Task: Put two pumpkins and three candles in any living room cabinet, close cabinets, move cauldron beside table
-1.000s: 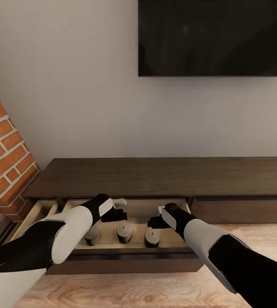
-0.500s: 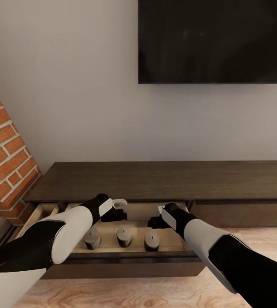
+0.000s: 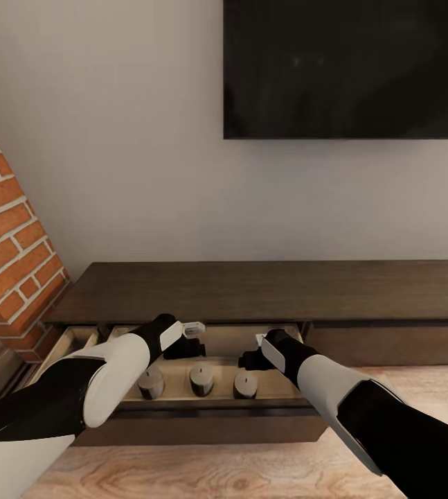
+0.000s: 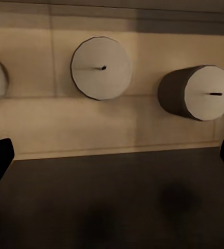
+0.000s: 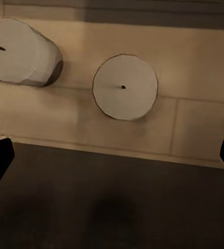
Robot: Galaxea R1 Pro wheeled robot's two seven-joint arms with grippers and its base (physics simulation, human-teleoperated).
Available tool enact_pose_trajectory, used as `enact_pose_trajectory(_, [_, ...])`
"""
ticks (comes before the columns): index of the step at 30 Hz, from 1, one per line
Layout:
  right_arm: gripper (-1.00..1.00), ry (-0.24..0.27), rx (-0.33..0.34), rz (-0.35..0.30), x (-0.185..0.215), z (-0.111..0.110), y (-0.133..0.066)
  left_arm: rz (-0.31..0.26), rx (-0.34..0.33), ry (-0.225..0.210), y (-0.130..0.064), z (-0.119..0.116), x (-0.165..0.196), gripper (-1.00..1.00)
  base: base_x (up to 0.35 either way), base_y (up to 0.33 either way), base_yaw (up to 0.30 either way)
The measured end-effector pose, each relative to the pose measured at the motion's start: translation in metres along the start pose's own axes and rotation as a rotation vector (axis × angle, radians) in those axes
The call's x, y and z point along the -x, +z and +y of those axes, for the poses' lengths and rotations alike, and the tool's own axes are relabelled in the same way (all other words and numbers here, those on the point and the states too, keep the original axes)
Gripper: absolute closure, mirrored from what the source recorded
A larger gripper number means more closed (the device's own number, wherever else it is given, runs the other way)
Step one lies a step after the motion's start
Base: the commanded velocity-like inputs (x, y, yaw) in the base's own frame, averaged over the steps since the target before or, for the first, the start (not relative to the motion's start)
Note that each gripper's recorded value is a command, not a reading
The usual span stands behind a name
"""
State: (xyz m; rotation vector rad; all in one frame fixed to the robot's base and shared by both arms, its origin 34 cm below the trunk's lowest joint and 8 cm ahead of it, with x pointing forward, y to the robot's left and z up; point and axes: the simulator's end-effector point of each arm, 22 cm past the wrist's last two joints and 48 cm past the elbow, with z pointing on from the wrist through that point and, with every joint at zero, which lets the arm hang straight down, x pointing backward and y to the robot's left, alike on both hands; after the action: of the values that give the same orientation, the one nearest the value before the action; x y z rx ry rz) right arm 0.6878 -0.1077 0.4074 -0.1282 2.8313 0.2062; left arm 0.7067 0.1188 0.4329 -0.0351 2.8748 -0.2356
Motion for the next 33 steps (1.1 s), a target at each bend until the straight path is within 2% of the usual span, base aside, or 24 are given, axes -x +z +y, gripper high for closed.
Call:
enact_pose_trajectory(8, [-1.0, -0.002, 0.0, -0.01, 0.003, 0.001, -0.005, -0.01, 0.0, 0.002, -0.006, -0.001, 0.003, -1.0, -0.276, 0.065, 0.0])
enact_pose_trajectory(24, [-1.0, -0.004, -0.002, -0.031, 0.01, 0.002, -0.016, -0.032, -0.001, 0.005, -0.017, -0.003, 0.009, -1.0, -0.046, 0.016, 0.0])
enact_pose_trajectory(33, [-1.0, -0.007, -0.002, -0.043, 0.015, 0.003, -0.022, -0.045, -0.002, 0.007, -0.024, -0.004, 0.013, -1.0, -0.191, 0.157, 0.0])
